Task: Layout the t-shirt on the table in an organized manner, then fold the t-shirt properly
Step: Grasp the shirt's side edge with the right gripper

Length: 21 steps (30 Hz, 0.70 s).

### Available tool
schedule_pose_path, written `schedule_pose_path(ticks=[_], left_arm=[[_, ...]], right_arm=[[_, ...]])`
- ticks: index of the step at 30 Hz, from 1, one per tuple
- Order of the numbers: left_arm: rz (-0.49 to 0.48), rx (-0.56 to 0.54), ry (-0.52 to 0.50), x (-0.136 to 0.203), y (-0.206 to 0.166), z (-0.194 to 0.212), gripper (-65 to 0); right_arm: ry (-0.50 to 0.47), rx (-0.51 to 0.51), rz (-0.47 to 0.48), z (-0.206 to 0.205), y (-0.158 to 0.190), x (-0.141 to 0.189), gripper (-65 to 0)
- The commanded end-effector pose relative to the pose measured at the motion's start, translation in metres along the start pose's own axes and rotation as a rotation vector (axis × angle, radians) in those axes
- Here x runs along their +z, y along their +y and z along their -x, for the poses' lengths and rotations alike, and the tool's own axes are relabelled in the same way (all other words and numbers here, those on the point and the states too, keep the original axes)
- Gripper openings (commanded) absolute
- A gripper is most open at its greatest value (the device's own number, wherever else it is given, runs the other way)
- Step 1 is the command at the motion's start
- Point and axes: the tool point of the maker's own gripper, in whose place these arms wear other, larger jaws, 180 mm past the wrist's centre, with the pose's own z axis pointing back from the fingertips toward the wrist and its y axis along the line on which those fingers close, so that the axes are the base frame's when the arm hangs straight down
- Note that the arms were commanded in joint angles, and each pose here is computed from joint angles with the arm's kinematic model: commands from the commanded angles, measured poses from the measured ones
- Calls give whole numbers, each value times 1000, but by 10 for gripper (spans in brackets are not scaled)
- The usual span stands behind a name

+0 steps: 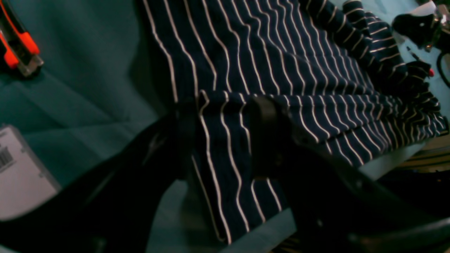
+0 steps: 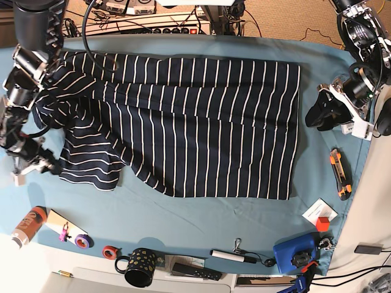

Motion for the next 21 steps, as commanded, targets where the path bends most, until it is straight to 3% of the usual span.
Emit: schedule_pose_path(ticks=[1, 12, 21], left_arm=[[11, -26, -43, 3, -3, -14, -409], [11, -26, -44, 3, -3, -14, -409], [11, -26, -48, 3, -3, -15, -409]], right_arm=[[-78, 9, 18, -27, -2, 9, -478], [-96, -14, 68, -15, -15, 5, -478], [-78, -10, -11, 0, 14, -17, -478]])
